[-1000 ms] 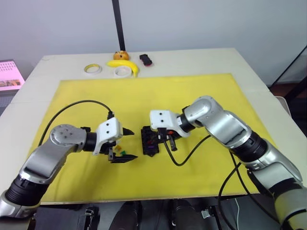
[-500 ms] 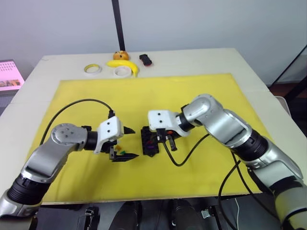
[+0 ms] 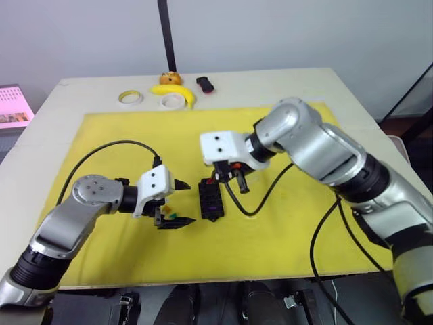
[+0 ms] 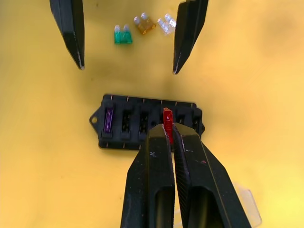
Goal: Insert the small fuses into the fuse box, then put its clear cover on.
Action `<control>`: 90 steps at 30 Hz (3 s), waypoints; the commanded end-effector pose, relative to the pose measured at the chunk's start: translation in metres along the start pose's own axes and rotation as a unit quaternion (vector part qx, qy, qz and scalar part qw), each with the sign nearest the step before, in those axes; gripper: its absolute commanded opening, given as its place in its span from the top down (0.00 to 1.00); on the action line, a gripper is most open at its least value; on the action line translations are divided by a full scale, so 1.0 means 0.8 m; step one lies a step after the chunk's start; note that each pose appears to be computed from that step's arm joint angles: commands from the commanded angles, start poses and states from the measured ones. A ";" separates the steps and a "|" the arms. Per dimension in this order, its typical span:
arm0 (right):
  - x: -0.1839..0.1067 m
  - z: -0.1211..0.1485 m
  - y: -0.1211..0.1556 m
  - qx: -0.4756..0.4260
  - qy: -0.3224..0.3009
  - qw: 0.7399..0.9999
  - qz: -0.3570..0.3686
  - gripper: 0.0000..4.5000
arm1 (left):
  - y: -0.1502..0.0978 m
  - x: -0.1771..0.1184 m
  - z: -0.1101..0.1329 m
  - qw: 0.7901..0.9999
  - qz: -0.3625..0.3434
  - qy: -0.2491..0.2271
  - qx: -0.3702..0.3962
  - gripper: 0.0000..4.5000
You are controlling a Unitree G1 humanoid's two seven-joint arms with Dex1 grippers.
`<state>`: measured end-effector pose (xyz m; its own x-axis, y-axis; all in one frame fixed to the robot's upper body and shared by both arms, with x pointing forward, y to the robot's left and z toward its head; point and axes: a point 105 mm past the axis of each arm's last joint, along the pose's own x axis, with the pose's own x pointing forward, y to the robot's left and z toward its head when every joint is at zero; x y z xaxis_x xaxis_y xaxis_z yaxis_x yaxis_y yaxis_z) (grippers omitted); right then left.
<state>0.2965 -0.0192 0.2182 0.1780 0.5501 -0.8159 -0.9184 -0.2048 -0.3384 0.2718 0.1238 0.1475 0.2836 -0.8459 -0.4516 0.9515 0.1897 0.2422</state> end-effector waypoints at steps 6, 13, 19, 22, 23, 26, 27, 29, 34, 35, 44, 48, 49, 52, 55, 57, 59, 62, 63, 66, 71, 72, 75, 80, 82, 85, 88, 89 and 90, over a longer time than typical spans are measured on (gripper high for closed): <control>0.004 0.009 0.012 0.032 0.030 0.999 0.026 1.00 | 0.005 -0.009 0.007 1.000 0.010 -0.001 0.013 0.00; 0.011 0.018 0.015 0.052 0.028 0.998 0.034 1.00 | 0.005 -0.012 0.004 1.000 0.010 0.004 0.011 0.00; 0.019 0.018 0.015 0.044 0.036 0.998 0.030 1.00 | 0.006 -0.012 0.002 1.000 0.010 0.007 0.012 0.00; 0.023 0.012 0.013 0.039 0.047 0.998 0.026 1.00 | 0.005 -0.011 0.003 1.000 0.011 0.005 0.012 0.00; 0.024 0.011 0.013 0.037 0.050 0.998 0.026 1.00 | 0.005 -0.011 0.003 1.000 0.011 0.005 0.012 0.00; 0.027 0.007 0.013 0.036 0.053 0.998 0.025 1.00 | 0.004 -0.011 0.002 1.000 0.011 0.005 0.011 0.00; 0.027 0.007 0.012 0.036 0.053 0.998 0.025 1.00 | 0.004 -0.010 0.002 1.000 0.012 0.004 0.011 0.00; 0.029 0.007 0.012 0.035 0.054 0.998 0.026 1.00 | 0.003 -0.010 0.002 1.000 0.012 0.004 0.010 0.00; 0.033 0.004 0.011 0.030 0.060 0.997 0.023 1.00 | 0.001 -0.009 0.002 1.000 0.014 0.003 0.009 0.00; 0.033 0.003 0.011 0.029 0.062 0.997 0.023 1.00 | 0.001 -0.009 0.002 1.000 0.014 0.002 0.009 0.00; 0.038 -0.005 0.014 0.026 0.071 0.997 0.026 1.00 | 0.000 -0.008 0.002 1.000 0.014 0.001 0.008 0.00; 0.039 -0.005 0.013 0.025 0.071 0.997 0.025 1.00 | 0.000 -0.008 0.002 1.000 0.014 0.001 0.009 0.00; 0.039 -0.006 0.013 0.024 0.072 0.997 0.024 1.00 | 0.001 -0.008 0.003 1.000 0.014 0.001 0.009 0.00; 0.041 -0.010 0.013 0.025 0.077 0.996 0.024 1.00 | 0.001 -0.007 0.003 1.000 0.015 0.000 0.010 0.00; 0.042 -0.013 0.014 0.024 0.080 0.996 0.026 1.00 | 0.003 -0.008 0.004 1.000 0.017 0.000 0.011 0.00; 0.043 -0.015 0.014 0.023 0.081 0.996 0.026 1.00 | 0.003 -0.009 0.005 1.000 0.018 -0.001 0.011 0.00; 0.044 -0.015 0.013 0.024 0.082 0.996 0.027 1.00 | 0.003 -0.010 0.004 1.000 0.019 0.000 0.011 0.00; 0.045 -0.017 0.013 0.023 0.083 0.996 0.026 1.00 | 0.004 -0.010 0.004 1.000 0.020 0.000 0.011 0.00; 0.046 -0.017 0.013 0.024 0.084 0.996 0.027 1.00 | 0.004 -0.010 0.004 1.000 0.020 0.000 0.011 0.00; 0.047 -0.019 0.013 0.025 0.087 0.996 0.026 1.00 | 0.003 -0.009 0.004 1.000 0.019 0.001 0.011 0.00; 0.046 -0.014 0.015 0.027 0.083 0.996 0.034 1.00 | 0.004 -0.009 0.004 1.000 0.020 0.000 0.011 0.00; 0.046 -0.012 0.015 0.027 0.081 0.996 0.034 1.00 | 0.004 -0.009 0.004 1.000 0.020 -0.001 0.011 0.00; 0.042 -0.007 0.013 0.026 0.077 0.996 0.031 1.00 | 0.003 -0.009 0.004 1.000 0.020 -0.001 0.010 0.00; 0.040 -0.004 0.011 0.027 0.073 0.996 0.032 1.00 | 0.003 -0.008 0.003 1.000 0.022 -0.002 0.011 0.00; 0.041 -0.006 0.010 0.026 0.077 0.996 0.030 1.00 | 0.003 -0.007 0.003 1.000 0.023 -0.002 0.010 0.00; 0.043 -0.011 0.011 0.026 0.082 0.996 0.030 1.00 | 0.003 -0.007 0.004 1.000 0.024 -0.003 0.010 0.00; 0.046 -0.013 0.012 0.028 0.085 0.996 0.032 1.00 | 0.003 -0.006 0.004 1.000 0.025 -0.004 0.010 0.00; 0.047 -0.014 0.013 0.028 0.085 0.995 0.033 1.00 | 0.003 -0.006 0.004 1.000 0.025 -0.004 0.010 0.00; 0.048 -0.015 0.013 0.029 0.087 0.995 0.034 1.00 | 0.003 -0.006 0.004 1.000 0.025 -0.004 0.010 0.00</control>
<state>0.2948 -0.0096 0.1757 0.1395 0.3973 -0.9070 -0.9547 -0.1891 -0.2296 0.2732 0.1295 0.1419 0.3182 -0.8287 -0.4604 0.9438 0.2310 0.2364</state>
